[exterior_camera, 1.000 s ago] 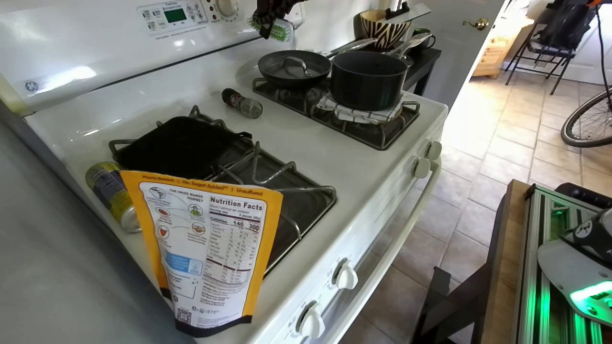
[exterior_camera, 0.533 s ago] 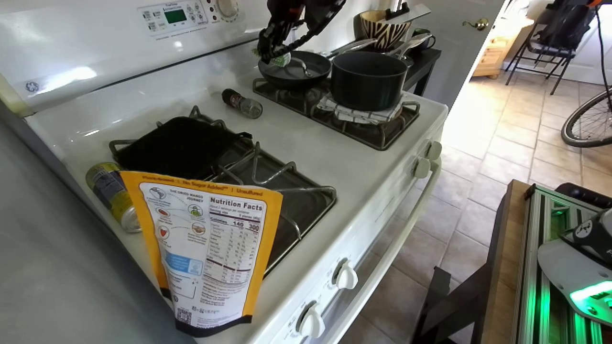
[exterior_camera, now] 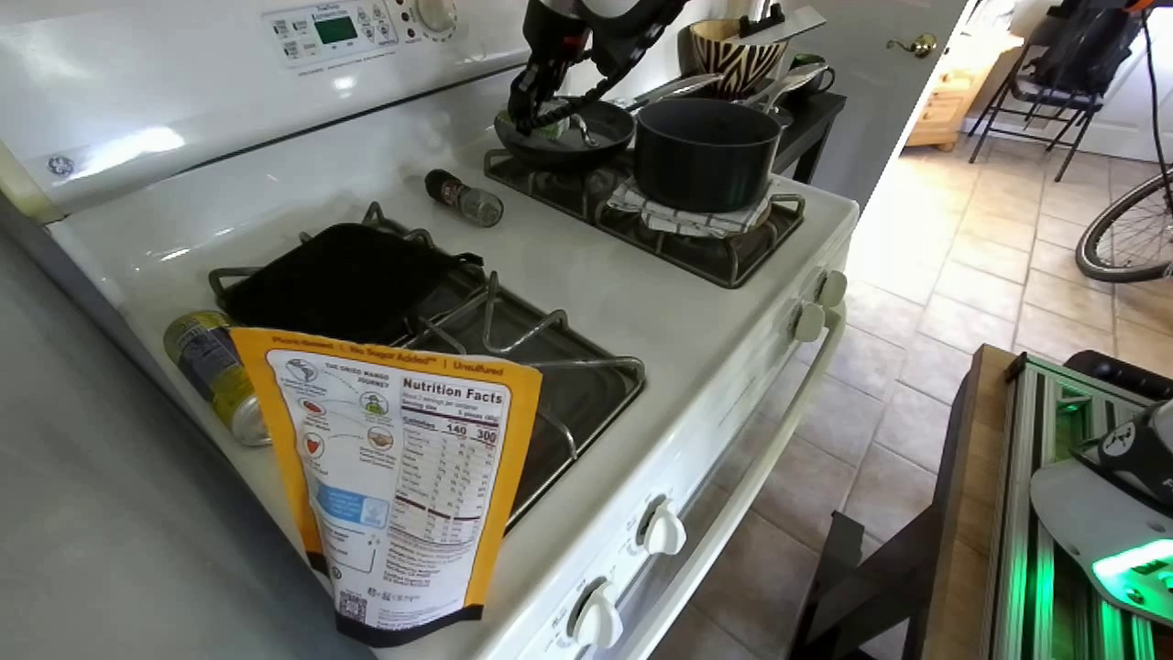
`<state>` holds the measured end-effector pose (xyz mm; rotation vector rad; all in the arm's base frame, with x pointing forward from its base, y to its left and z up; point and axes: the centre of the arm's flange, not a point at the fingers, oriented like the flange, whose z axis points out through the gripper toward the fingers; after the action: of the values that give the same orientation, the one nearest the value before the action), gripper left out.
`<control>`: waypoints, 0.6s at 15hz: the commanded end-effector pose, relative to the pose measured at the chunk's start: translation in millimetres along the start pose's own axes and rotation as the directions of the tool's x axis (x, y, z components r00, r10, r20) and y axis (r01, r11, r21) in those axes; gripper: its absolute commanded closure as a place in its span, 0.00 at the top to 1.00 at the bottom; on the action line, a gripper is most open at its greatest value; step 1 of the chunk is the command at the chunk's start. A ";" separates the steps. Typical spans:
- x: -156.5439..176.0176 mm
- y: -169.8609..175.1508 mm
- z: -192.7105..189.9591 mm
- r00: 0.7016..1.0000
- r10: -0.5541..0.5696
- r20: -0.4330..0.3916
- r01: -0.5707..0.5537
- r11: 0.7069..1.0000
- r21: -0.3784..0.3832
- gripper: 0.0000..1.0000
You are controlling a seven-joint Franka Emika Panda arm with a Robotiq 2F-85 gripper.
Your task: Remove the white brush from the pot and put it in the pan
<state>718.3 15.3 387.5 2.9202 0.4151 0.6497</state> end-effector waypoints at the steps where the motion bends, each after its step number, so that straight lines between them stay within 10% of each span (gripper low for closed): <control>1: -1.4 -3.7 6.4 0.999 0.021 0.026 -0.020 1.000 -0.022 0.07; 9: 3.3 -20.6 -6.2 0.994 0.108 0.036 -0.106 0.993 -0.057 0.07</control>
<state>717.4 26.1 384.4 2.9252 0.2977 0.6406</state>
